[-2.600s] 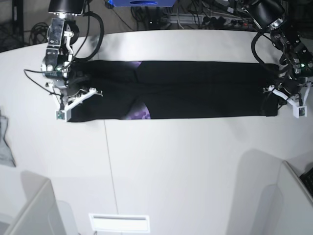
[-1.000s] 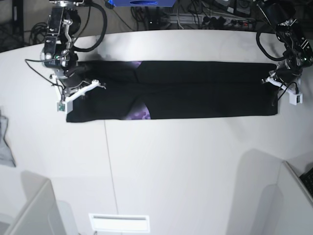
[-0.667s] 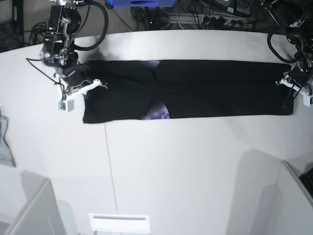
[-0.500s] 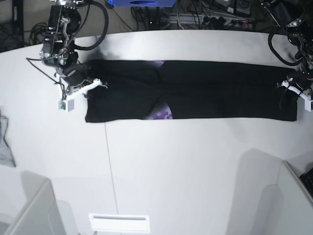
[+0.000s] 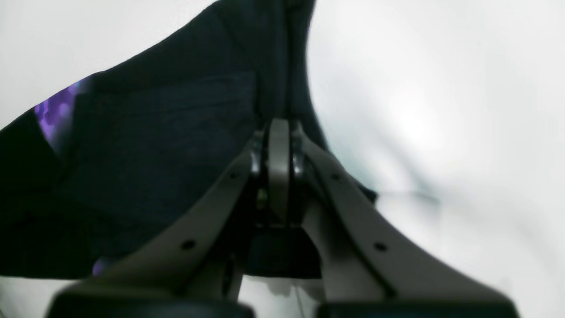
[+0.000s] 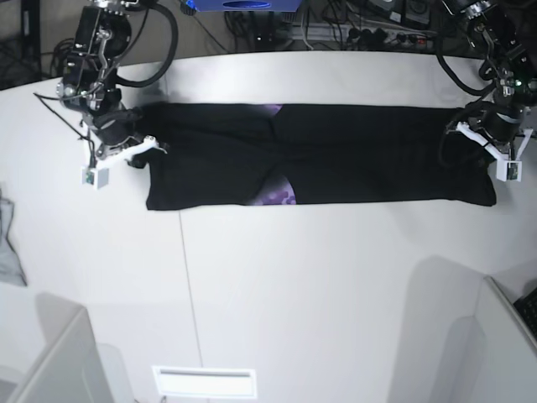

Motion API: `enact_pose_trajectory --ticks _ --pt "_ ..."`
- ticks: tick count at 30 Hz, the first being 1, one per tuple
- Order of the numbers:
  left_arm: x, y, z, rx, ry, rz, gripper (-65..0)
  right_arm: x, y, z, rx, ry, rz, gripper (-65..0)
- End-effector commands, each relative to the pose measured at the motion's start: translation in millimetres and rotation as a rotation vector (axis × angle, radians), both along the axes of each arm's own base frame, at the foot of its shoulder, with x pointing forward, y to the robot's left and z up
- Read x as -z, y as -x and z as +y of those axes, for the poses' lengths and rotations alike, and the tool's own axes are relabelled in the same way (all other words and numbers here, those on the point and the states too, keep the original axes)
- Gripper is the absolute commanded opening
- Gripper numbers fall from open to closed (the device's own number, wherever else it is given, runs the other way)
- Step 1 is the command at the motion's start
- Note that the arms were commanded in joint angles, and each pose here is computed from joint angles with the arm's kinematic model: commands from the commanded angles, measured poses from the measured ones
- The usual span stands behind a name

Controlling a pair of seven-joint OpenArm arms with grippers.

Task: Fold the T-shirt properly
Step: 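Fold the strip end with the left gripper toward the strip's middle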

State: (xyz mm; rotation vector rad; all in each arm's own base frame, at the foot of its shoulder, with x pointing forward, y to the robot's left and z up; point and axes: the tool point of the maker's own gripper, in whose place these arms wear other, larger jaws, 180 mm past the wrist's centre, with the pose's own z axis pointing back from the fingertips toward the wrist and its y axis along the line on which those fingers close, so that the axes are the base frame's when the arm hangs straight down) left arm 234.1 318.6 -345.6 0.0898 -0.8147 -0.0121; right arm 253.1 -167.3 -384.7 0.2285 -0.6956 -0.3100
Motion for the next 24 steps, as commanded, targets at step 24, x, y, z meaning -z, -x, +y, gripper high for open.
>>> enact_pose_trajectory --ticks 24 --pt "21 -21 -157 0.255 0.212 0.008 -65.0 -7 -2 -5 0.009 0.009 -0.031 -65.0"
